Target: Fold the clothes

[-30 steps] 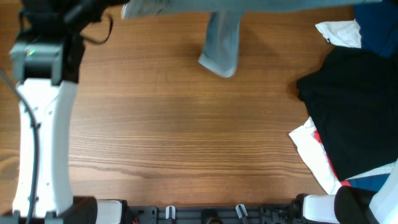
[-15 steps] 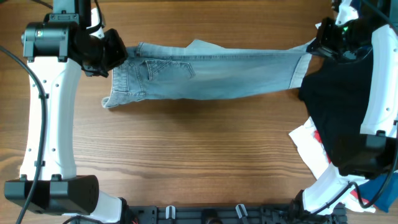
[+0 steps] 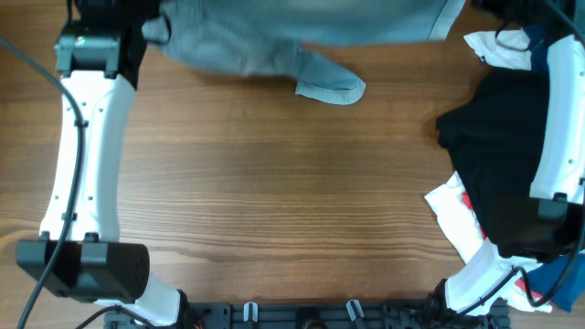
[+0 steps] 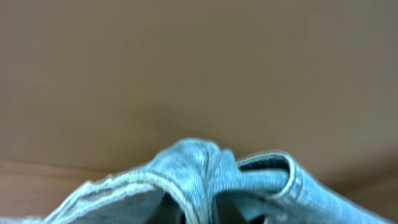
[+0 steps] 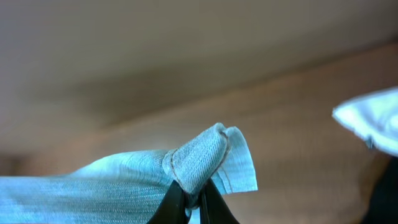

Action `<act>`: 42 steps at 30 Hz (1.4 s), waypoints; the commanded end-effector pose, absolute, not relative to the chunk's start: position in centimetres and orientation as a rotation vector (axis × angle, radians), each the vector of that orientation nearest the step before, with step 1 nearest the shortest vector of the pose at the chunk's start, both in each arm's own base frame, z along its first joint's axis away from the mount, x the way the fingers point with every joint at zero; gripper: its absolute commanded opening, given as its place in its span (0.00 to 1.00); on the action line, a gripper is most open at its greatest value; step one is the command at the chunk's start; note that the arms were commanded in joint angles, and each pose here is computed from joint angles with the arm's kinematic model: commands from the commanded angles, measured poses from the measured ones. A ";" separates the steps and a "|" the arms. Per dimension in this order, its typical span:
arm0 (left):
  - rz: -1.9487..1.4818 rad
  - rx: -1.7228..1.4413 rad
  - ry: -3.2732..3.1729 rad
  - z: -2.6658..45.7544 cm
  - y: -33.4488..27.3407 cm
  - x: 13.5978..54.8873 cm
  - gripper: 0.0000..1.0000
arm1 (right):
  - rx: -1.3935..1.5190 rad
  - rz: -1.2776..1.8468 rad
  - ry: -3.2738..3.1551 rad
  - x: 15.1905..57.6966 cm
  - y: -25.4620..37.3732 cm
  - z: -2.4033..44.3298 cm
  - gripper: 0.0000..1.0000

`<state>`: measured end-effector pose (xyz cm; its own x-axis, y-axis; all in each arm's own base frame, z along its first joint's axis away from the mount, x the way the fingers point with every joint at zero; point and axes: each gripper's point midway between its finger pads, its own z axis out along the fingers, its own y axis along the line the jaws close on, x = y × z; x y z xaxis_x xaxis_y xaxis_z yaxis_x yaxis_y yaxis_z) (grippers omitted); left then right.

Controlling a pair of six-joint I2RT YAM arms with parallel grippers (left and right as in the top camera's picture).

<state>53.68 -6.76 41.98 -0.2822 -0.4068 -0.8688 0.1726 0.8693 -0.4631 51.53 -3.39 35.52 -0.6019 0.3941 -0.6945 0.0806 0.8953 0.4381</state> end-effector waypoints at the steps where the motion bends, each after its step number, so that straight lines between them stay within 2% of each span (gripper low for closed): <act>1: -0.438 -0.304 1.443 50.6 -1.5 53.2 0.04 | 0.783 0.146 1.840 48.6 -18.7 43.1 0.04; 4: -0.512 -0.239 1.429 51.4 -4.4 52.9 0.04 | 0.857 0.075 1.703 46.1 -23.0 46.6 0.04; 9: -0.415 -0.146 1.535 48.9 -6.5 53.1 0.04 | 0.931 0.028 1.640 44.1 -26.4 47.4 0.04; 13: -0.270 -0.232 1.676 44.7 -2.8 53.7 0.04 | 0.839 0.065 1.713 45.2 -23.9 46.8 0.04; 17: -0.042 -0.338 1.766 41.3 3.3 54.0 0.04 | 0.802 0.061 1.911 45.1 -20.5 43.1 0.04; 19: 0.015 -0.389 1.745 41.3 6.7 54.0 0.04 | 0.835 0.036 2.007 44.5 -19.5 40.8 0.04; 22: -0.018 -0.408 1.661 43.8 9.8 53.7 0.04 | 0.717 0.064 2.077 44.9 -17.6 40.2 0.04; 24: -0.031 -0.417 1.699 43.0 10.2 53.4 0.04 | 0.664 0.097 2.121 44.9 -16.5 39.7 0.04; 26: -0.033 -0.436 1.817 40.1 10.0 52.8 0.04 | 0.624 0.100 2.195 44.4 -15.5 38.4 0.04; 28: -0.045 -0.497 2.002 35.7 9.3 51.1 0.04 | 0.597 0.102 2.289 44.1 -14.3 36.5 0.04; 31: -0.082 -0.715 2.294 29.1 8.3 46.1 0.04 | 0.556 0.133 2.445 43.5 -12.1 33.2 0.04; 34: -0.052 -0.812 2.531 25.5 7.4 41.1 0.04 | 0.518 0.162 2.644 42.5 -10.0 29.0 0.04; 37: -0.016 -0.858 2.705 23.8 6.8 37.0 0.04 | 0.499 0.217 2.796 41.9 -8.2 24.7 0.04; 42: 0.019 -0.905 2.870 22.1 6.1 33.2 0.04 | 0.539 0.252 3.009 38.9 -7.3 18.8 0.04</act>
<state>35.19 -2.01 23.52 -0.8864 -0.4575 -0.0702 -0.4149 0.8527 -0.3174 40.72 -0.47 22.05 -0.9472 0.3165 -0.0506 0.2644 0.8607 0.4350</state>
